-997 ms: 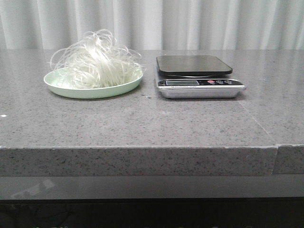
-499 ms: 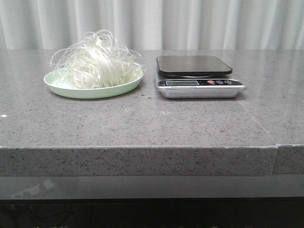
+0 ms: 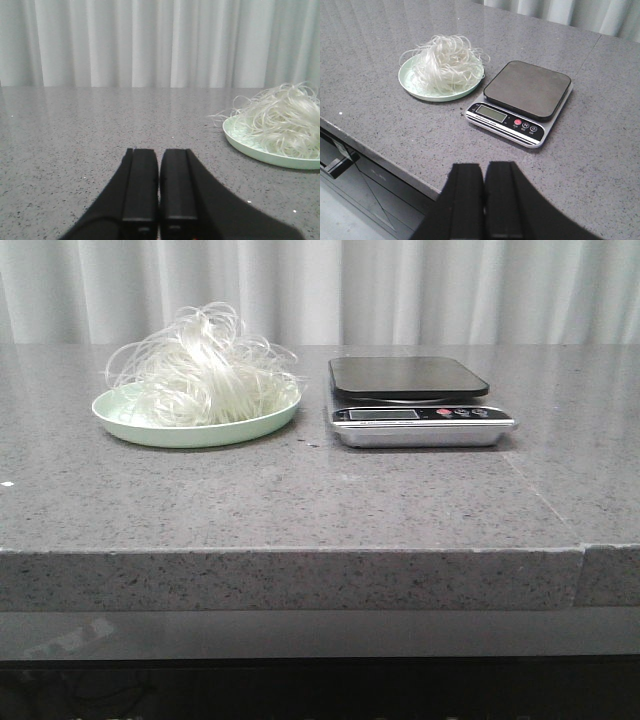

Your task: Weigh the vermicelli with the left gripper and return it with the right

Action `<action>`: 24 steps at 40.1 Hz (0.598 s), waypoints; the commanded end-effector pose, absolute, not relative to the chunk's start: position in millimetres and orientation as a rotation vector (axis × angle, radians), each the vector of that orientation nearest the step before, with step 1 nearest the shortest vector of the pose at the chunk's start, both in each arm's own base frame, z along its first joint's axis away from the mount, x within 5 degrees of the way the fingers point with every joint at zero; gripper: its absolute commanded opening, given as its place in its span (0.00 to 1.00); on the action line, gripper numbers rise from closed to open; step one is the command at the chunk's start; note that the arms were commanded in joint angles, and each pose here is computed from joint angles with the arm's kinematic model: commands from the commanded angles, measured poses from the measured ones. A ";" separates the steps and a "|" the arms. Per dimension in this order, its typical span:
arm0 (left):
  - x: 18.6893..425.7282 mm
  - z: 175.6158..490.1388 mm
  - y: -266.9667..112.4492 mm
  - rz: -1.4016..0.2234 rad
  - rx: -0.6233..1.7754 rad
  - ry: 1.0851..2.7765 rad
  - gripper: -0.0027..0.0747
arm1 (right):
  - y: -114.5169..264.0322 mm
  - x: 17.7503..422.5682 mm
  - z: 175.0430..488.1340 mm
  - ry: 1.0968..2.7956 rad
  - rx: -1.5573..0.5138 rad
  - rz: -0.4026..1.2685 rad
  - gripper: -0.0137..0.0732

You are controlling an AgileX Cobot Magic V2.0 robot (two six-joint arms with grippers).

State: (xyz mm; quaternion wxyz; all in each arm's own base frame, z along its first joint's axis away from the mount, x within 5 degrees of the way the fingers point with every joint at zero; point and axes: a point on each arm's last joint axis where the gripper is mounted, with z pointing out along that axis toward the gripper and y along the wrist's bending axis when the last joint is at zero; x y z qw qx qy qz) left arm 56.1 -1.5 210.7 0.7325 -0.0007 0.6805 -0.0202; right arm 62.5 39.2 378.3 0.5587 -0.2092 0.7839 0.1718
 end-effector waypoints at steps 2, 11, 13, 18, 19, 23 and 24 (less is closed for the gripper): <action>55.2 206.5 -1.2 -0.054 -0.013 1.429 0.23 | 38.9 63.7 390.0 1.770 -0.470 0.409 0.34; 55.2 206.5 -1.2 -0.054 -0.013 1.429 0.23 | 38.9 63.7 390.0 1.770 -0.470 0.409 0.34; 55.2 206.5 -1.2 -0.054 -0.013 1.429 0.23 | 38.9 63.7 390.0 1.770 -0.470 0.409 0.34; 55.2 206.5 -1.2 -0.054 -0.013 1.429 0.23 | 35.8 62.4 389.2 1.756 -0.441 0.393 0.34; 55.2 206.5 -1.2 -0.054 -0.013 1.429 0.23 | 34.1 62.1 388.2 1.745 -0.420 0.382 0.34; 55.4 206.5 -1.2 -0.054 -0.013 1.430 0.23 | 26.9 63.1 378.9 1.672 -0.316 0.324 0.34; 55.4 206.5 -1.2 -0.054 -0.013 1.430 0.23 | 24.9 64.0 373.1 1.662 -0.286 0.302 0.34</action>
